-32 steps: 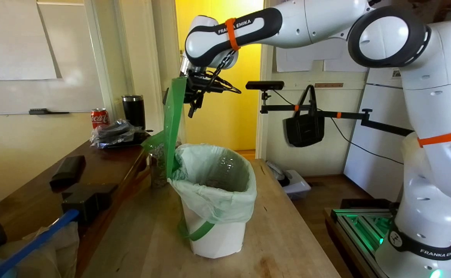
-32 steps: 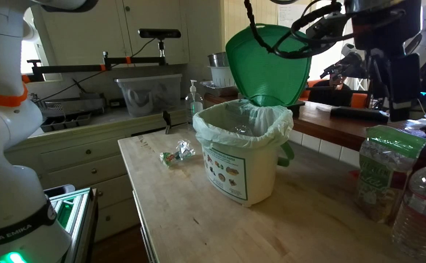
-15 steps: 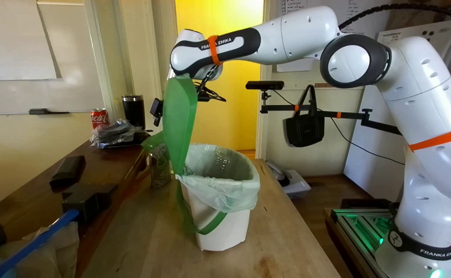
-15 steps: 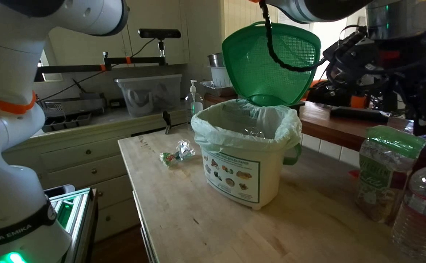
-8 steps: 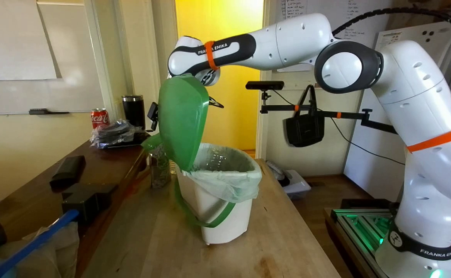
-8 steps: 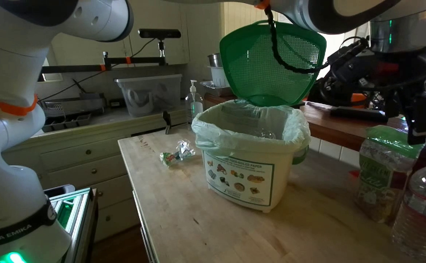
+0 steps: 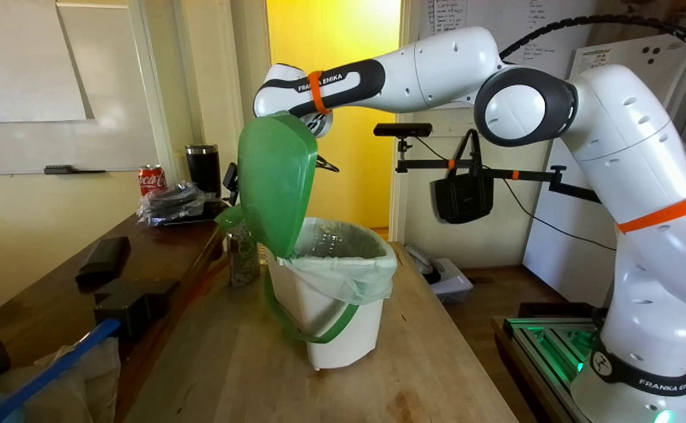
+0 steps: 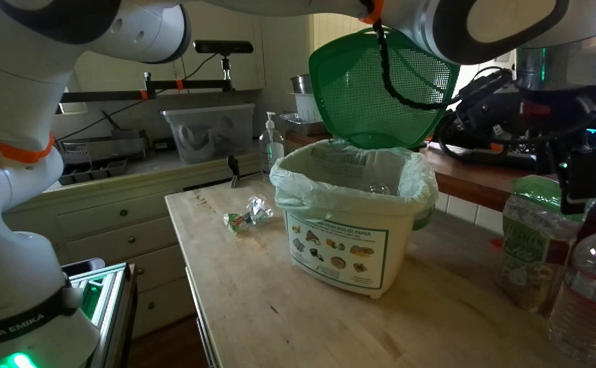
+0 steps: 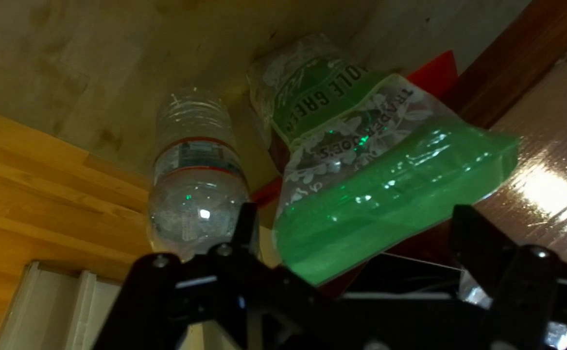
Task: Turn the bin to the left, then put the plastic packet in the bin
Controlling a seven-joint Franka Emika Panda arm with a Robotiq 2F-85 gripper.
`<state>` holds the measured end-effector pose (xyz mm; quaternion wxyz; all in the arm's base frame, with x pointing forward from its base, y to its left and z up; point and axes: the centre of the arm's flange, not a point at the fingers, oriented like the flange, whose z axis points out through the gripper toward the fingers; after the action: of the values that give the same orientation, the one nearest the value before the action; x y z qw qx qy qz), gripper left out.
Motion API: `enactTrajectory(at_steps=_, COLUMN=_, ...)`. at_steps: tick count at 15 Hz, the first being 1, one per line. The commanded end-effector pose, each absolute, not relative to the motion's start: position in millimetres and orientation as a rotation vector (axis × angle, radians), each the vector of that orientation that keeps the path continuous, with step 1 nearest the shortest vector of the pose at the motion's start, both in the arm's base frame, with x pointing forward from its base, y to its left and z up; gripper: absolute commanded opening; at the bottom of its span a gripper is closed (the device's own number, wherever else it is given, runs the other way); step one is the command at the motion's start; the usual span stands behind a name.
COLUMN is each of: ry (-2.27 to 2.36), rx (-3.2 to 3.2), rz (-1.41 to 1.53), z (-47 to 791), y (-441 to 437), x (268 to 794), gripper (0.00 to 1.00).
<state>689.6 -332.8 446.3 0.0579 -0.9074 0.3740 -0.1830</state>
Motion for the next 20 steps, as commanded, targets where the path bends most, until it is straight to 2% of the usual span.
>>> enactTrajectory(at_steps=1, ry=1.166, rx=-2.688, rz=-0.607, z=441.3, y=-335.3, x=701.8, gripper=1.00)
enactTrajectory(at_steps=5, ry=1.163, rx=-2.684, rz=-0.645, z=436.2, y=-334.9, x=706.5, gripper=1.00)
enactTrajectory(at_steps=6, ry=1.162, rx=-2.690, rz=-0.642, z=434.4, y=-335.0, x=707.0, gripper=0.82)
enactTrajectory(at_steps=14, ry=1.170, rx=-2.713, rz=-0.580, z=432.1, y=-335.2, x=704.7, gripper=0.20)
enactTrajectory(at_steps=15, ry=1.169, rx=-2.712, rz=-0.578, z=432.5, y=-334.1, x=703.8, gripper=0.33)
enactTrajectory(at_steps=16, ry=1.163, rx=-2.705, rz=-0.588, z=433.9, y=-332.5, x=702.6, gripper=0.58)
enactTrajectory(at_steps=17, ry=1.147, rx=-2.696, rz=-0.608, z=435.3, y=-331.3, x=701.9, gripper=0.59)
enactTrajectory(at_steps=20, ry=1.133, rx=-2.685, rz=-0.649, z=435.0, y=-330.1, x=704.3, gripper=0.79)
